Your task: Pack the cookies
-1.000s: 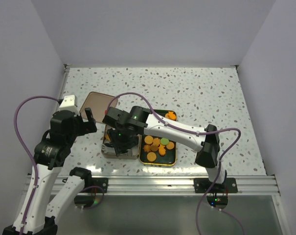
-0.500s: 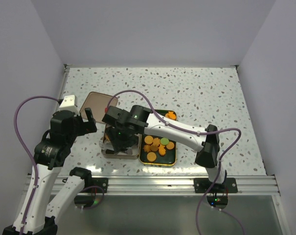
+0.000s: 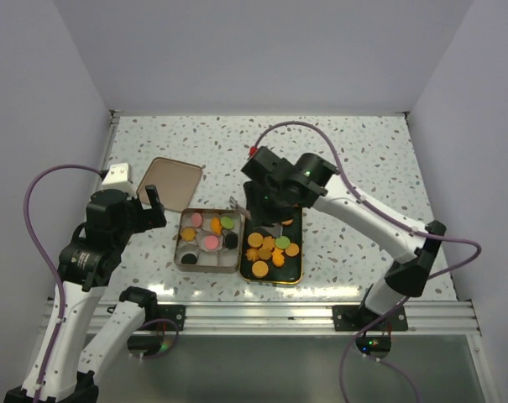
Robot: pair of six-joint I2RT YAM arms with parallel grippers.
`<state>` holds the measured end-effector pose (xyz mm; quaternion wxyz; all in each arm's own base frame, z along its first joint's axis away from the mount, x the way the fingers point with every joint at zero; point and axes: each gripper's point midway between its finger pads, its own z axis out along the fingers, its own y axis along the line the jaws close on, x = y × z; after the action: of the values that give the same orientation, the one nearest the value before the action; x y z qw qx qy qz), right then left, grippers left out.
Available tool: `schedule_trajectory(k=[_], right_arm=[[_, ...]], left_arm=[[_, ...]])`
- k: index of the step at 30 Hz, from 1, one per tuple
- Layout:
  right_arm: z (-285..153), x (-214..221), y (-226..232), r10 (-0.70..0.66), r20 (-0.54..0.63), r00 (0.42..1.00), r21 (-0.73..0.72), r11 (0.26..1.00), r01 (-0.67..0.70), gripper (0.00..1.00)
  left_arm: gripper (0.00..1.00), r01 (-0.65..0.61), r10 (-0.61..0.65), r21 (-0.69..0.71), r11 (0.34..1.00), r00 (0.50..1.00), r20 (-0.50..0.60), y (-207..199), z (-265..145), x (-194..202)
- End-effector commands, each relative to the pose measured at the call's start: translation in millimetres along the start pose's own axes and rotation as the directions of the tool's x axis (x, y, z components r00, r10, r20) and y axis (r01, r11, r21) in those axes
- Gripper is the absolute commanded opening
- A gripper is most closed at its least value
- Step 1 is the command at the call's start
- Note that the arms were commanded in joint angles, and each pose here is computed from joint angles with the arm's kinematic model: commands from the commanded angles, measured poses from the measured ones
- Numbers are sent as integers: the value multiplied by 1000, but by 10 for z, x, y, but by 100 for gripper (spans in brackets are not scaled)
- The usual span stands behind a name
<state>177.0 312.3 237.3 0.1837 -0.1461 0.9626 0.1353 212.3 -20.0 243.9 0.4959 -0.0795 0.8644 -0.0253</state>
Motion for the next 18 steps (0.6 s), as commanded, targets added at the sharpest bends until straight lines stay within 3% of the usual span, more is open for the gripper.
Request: schedule_trajectory(k=[1, 7, 18], right_arm=[[-98, 59, -566, 26, 16, 1000, 149, 988, -28, 52], [19, 199, -988, 80, -23, 997, 270, 960, -71, 53], [269, 285, -1147, 91, -91, 992, 337, 940, -55, 54]], left_arm=[[100, -14, 12, 33, 999, 999, 40, -78, 17, -98], [100, -19, 17, 39, 999, 999, 35, -94, 24, -85], [100, -19, 17, 37, 999, 999, 34, -94, 24, -86]])
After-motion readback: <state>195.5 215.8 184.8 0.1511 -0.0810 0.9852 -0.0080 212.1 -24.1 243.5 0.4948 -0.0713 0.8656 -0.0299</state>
